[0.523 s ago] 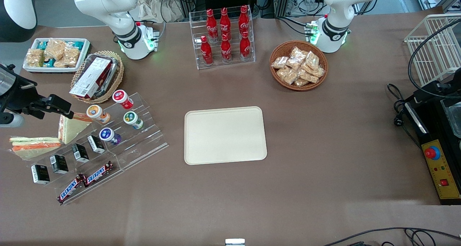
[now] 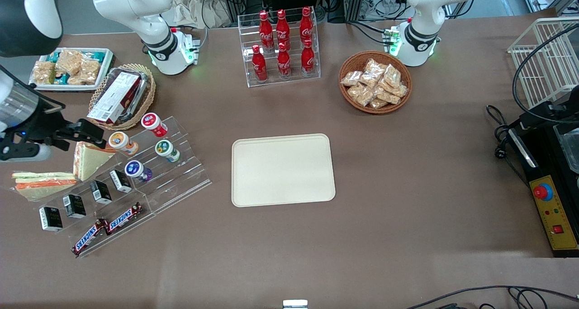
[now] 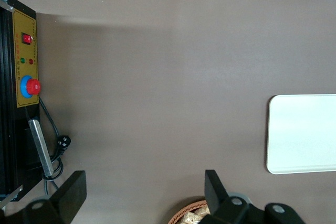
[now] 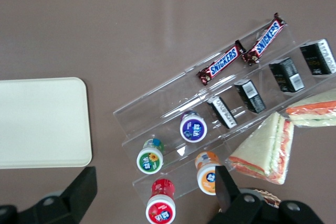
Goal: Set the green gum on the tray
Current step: 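Move the right gripper toward the acrylic rack of gum bottles, then lower the right gripper and grasp the green-labelled gum bottle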
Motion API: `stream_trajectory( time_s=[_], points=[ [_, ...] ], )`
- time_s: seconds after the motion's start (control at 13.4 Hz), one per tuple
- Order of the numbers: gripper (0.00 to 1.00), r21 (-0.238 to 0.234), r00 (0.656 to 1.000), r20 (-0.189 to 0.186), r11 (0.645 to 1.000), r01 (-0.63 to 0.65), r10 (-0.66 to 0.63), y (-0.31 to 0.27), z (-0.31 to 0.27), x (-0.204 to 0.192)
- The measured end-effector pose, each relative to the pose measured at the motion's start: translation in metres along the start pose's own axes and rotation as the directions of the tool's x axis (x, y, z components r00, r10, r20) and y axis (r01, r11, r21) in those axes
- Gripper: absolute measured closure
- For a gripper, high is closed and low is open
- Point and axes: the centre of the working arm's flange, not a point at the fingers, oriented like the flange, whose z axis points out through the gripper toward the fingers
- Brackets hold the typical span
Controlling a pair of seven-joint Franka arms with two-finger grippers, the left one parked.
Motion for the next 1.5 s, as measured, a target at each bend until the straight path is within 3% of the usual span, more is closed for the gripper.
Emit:
stream_trajectory(
  time_s=[0.22,0.45,0.75,1.12,1.5],
  points=[
    [0.00,-0.011,0.999,0.031,0.999,0.038,-0.038,-0.018,0.030,-0.003],
    [0.00,-0.013,0.993,0.010,0.993,0.118,-0.118,-0.035,0.075,-0.018],
    [0.00,-0.013,0.981,0.011,0.981,0.193,-0.193,-0.028,0.139,-0.045],
    [0.00,-0.024,0.977,-0.016,0.977,0.212,-0.213,-0.020,0.217,-0.075],
    [0.00,-0.028,0.973,-0.026,0.973,0.229,-0.229,-0.023,0.252,-0.095]
  ],
)
